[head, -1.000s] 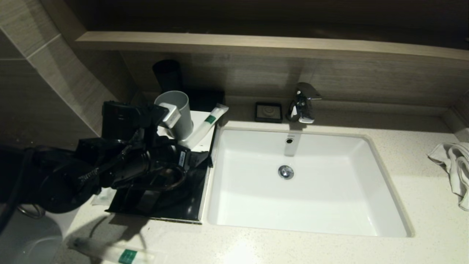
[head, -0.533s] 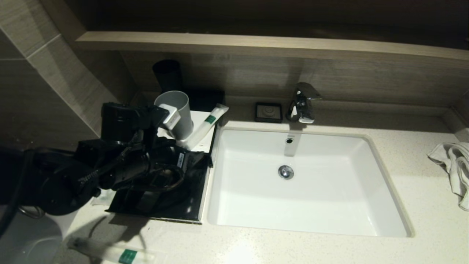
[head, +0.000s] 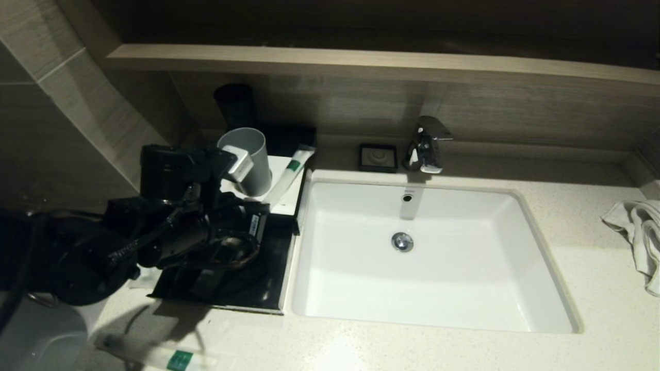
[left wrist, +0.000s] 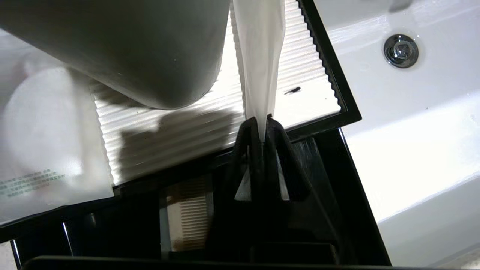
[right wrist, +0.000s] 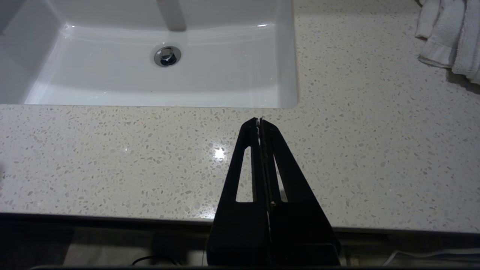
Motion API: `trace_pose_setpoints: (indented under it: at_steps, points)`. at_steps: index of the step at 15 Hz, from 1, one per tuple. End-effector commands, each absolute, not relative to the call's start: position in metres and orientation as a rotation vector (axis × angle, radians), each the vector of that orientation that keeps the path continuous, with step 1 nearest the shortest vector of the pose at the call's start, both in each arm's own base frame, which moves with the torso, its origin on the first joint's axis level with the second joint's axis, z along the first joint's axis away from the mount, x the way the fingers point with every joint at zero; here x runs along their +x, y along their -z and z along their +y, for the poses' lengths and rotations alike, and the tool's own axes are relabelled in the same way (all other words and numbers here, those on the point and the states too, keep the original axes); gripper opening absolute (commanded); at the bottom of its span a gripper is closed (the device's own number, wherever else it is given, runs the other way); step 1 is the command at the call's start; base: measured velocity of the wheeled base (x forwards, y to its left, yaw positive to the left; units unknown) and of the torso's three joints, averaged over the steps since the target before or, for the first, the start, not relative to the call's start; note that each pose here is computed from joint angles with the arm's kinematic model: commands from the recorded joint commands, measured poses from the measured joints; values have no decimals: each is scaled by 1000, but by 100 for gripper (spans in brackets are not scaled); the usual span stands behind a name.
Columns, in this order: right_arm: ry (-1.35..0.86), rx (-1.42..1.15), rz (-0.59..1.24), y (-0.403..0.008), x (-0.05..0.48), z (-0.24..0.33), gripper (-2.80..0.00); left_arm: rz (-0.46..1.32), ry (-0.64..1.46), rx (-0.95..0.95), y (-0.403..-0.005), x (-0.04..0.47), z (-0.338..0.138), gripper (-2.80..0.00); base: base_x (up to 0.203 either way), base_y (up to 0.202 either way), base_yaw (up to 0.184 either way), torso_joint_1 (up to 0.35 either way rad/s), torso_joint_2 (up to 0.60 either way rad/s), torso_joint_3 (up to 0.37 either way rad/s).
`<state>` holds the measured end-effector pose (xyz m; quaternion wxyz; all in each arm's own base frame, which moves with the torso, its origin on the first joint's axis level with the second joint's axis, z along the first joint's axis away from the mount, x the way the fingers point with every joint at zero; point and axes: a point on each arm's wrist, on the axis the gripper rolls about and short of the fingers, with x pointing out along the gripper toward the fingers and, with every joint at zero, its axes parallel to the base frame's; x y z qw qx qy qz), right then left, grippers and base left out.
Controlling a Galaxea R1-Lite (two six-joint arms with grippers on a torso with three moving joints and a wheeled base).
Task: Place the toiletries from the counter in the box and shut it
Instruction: Pick up the bathroom toiletry
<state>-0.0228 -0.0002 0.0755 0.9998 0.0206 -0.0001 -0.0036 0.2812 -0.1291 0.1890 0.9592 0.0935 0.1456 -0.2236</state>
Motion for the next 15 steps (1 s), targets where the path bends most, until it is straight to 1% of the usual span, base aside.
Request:
trace_pose_setpoints:
  at_steps: [1,15]
  points:
    - [8,43,0,-75,-23,0,-280,296,453,190,-189,278,-127,-280,0,0,0,0,0,0]
    - [8,42,0,-75,-23,0,-280,212,462,161,-217,246,-114,-280,0,0,0,0,0,0]
